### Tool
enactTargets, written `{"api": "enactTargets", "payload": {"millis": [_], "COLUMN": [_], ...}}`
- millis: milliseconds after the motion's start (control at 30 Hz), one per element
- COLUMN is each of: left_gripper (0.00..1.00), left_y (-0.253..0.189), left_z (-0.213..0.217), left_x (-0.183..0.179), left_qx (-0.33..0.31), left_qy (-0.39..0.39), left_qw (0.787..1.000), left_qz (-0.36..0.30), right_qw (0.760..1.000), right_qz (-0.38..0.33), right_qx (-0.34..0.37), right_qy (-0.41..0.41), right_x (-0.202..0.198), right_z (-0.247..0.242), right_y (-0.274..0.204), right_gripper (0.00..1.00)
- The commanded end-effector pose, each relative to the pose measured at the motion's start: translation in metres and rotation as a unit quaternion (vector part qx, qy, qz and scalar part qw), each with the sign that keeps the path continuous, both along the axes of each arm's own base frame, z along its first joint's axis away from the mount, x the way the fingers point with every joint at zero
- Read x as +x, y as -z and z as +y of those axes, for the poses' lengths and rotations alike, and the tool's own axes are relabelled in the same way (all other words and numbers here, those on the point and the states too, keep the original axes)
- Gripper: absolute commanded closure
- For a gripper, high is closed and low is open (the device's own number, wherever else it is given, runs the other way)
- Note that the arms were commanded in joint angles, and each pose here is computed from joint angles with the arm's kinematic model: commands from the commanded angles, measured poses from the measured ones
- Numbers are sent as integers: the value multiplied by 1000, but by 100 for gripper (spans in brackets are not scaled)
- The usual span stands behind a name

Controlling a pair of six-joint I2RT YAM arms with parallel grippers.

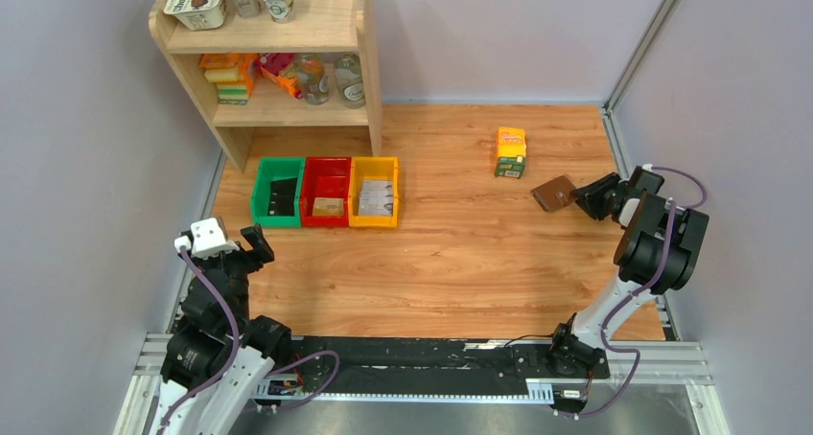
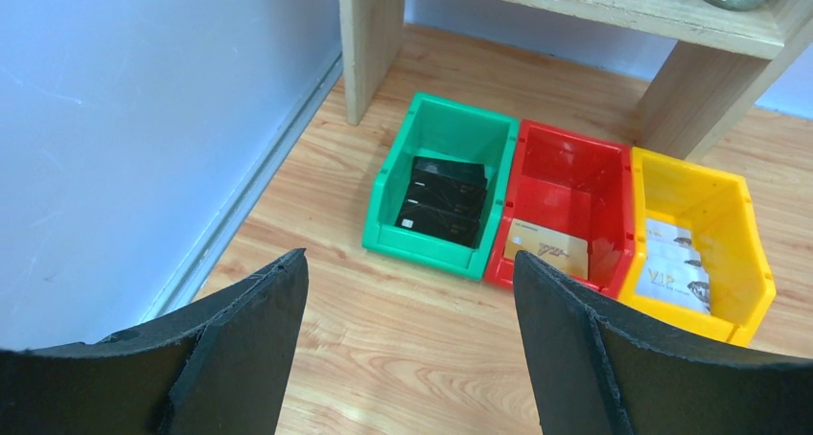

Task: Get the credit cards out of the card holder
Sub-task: Move the card holder to the center of the board.

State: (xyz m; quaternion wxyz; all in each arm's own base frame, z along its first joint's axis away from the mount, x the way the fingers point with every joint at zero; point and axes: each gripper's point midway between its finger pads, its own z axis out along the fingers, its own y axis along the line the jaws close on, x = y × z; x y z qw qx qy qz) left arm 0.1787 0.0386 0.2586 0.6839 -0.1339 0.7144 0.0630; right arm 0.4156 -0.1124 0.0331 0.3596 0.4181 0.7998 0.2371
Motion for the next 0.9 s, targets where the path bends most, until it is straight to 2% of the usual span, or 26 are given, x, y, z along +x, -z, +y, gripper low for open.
{"api": "enactTargets", "payload": {"millis": [0, 200, 333, 500, 567, 700, 867], "left_gripper": [15, 15, 15, 15, 15, 16, 19], "left_y": [-7, -6, -5, -2, 6, 18, 24], "left_z": [-5, -9, -14, -36, -50, -81, -130], "left_x": [4, 5, 8, 20, 30, 43, 54], "left_qx": [8, 10, 11, 15, 18, 1, -38], "left_qy": [14, 23, 36, 88, 114, 174, 272], "left_qw": [1000, 1000, 999, 995, 991, 977, 948], "left_qz": [-2, 5, 11, 33, 66, 119, 160], "right_qw": [999, 997, 996, 993, 991, 987, 975], "right_qz": [-42, -55, -73, -97, -102, -102, -88], "right_qx": [-1, 4, 12, 14, 20, 34, 53], "right_qy": [-31, -45, -59, -68, -81, -117, -198], "right_x": [10, 11, 12, 7, 6, 0, -20], "right_z": [3, 8, 15, 31, 48, 90, 169], "right_y": [-7, -12, -24, -42, -47, -50, -46], "right_gripper": [64, 71, 81, 95, 100, 100, 100]}}
